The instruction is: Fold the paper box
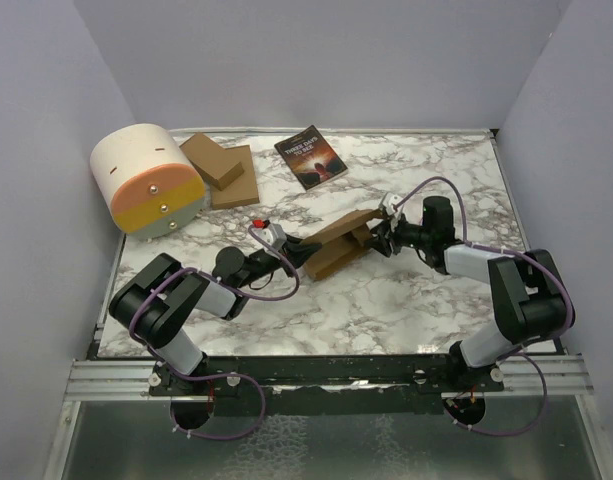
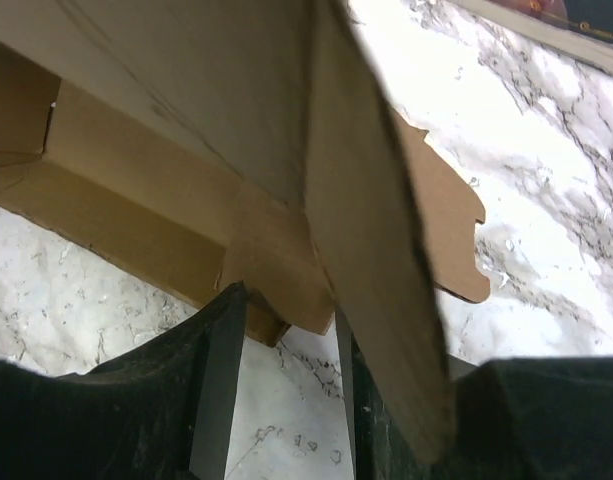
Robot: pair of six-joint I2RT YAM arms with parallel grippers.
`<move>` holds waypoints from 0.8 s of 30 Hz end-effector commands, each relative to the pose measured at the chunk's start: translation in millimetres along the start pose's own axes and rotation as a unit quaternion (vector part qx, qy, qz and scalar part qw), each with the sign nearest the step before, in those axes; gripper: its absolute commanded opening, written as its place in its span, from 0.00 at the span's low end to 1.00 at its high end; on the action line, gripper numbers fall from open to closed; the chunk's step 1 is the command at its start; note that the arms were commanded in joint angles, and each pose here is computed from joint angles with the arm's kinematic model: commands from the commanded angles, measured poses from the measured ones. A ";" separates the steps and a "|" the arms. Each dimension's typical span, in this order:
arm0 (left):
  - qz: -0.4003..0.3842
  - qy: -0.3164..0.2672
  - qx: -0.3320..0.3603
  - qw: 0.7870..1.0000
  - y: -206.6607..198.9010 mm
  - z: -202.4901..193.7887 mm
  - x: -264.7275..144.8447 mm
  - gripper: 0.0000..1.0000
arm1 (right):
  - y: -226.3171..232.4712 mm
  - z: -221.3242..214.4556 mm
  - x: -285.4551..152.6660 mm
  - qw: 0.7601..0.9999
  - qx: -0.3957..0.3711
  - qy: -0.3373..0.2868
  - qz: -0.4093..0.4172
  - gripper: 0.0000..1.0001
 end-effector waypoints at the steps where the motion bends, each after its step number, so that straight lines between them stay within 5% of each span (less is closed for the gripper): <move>1: 0.015 -0.088 -0.016 0.996 1.8 38.1 2.6 0.00 | 2.3 12.2 11.0 1.000 -0.011 -0.004 0.010 0.42; 24: 0.098 -0.090 -0.054 0.990 23.3 37.8 -6.9 0.00 | -3.9 9.5 10.5 0.997 0.016 0.072 0.002 0.43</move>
Point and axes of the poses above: each gripper's point midway between its finger pads, its own x axis out along the fingers, its own y axis along the line the jaws close on, z = x × y, the point moved 2 cm from there along -x, back along the fingers, and after that the axes turned 13 degrees about x, right-handed, at the moved point
